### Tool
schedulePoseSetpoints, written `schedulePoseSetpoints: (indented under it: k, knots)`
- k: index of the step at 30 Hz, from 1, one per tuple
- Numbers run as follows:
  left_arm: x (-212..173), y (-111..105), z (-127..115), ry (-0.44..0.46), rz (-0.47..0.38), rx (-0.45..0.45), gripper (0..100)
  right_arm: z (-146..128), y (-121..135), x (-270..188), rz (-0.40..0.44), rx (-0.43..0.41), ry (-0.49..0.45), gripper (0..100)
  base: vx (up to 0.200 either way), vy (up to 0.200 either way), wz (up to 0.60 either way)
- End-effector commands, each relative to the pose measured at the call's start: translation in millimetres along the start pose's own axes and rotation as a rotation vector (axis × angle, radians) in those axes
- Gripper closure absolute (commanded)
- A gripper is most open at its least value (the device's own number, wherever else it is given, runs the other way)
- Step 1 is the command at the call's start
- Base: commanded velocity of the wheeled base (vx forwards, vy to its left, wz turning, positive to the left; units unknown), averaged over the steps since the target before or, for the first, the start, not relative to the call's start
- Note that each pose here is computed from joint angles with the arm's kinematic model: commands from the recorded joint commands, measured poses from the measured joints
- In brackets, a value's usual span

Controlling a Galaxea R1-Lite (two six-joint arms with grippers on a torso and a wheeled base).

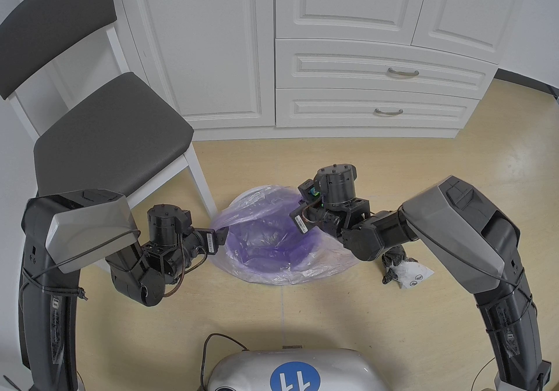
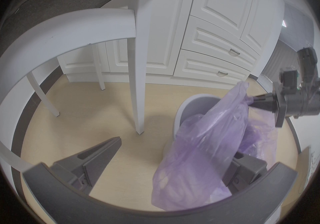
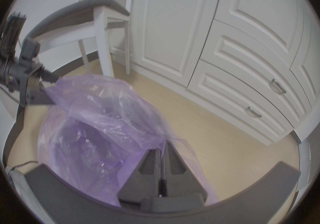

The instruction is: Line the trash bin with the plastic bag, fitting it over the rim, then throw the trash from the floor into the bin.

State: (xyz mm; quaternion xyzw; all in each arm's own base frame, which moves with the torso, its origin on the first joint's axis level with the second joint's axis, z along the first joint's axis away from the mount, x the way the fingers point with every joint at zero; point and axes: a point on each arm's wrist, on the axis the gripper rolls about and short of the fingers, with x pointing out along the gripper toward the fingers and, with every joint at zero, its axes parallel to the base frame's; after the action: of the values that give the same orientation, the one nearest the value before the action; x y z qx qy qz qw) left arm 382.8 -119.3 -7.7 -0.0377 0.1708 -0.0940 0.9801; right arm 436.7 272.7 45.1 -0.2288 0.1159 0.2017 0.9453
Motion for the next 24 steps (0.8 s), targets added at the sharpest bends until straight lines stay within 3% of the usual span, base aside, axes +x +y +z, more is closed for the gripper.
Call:
schedulePoseSetpoints:
  k: [1,6,8,12,24]
  knots:
    - [2,-1,0,-0.006,0.0,-0.003,0,9,-10,16,-0.054,0.057,-0.064,100,0.0,0.0,0.0]
    - [2,-1,1,-0.024,-0.003,-0.005,0,6,-3,42,-0.139,0.108,-0.11,100,0.0,0.0,0.0]
    - [2,-1,2,-0.03,-0.004,-0.007,0,-10,5,49,-0.144,0.101,-0.072,100,0.0,0.0,0.0]
    - [3,-1,2,-0.046,-0.006,-0.009,0,-13,12,50,-0.139,0.102,-0.081,100,0.0,0.0,0.0]
    - [4,-2,2,-0.09,-0.015,-0.01,0,10,2,44,-0.21,0.16,-0.295,100,0.0,0.0,0.0]
